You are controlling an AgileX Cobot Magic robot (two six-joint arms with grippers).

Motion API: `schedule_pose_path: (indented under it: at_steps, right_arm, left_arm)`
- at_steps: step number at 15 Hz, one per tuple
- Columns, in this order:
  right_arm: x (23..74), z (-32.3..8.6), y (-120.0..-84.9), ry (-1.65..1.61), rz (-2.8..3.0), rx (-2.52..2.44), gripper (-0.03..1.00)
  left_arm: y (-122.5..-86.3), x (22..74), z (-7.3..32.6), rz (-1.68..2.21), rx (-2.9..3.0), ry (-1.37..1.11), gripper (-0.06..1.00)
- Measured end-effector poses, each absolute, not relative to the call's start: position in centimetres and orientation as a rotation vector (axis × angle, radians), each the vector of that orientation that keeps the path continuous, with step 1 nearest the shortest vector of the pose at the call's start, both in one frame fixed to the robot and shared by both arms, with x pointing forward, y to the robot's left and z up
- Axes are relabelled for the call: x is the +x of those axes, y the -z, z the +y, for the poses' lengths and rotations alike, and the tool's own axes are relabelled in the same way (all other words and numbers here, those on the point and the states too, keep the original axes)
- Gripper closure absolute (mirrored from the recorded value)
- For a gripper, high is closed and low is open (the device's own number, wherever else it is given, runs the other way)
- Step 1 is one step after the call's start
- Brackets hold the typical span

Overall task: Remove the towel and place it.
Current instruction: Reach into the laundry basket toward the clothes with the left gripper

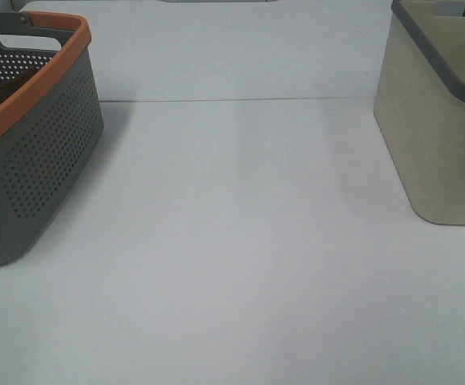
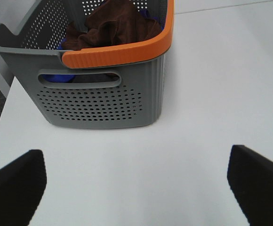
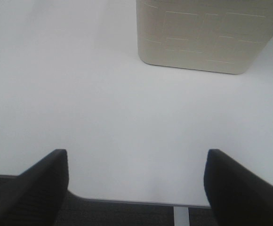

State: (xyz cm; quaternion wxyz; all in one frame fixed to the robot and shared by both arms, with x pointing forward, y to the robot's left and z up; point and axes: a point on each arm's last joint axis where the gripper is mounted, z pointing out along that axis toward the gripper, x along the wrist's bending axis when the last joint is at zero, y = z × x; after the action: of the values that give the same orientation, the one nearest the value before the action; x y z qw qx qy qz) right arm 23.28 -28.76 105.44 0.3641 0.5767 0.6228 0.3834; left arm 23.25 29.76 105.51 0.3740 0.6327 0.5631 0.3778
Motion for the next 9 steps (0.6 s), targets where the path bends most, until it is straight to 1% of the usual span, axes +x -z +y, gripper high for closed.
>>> schedule_pose_path:
  at_steps: [9]
  right_arm:
    - [23.28,-28.76,-105.44,-0.986,1.602,1.484,0.18]
  left_arm:
    - [-105.51,23.25,29.62,1.437,1.616,-0.95,-0.05]
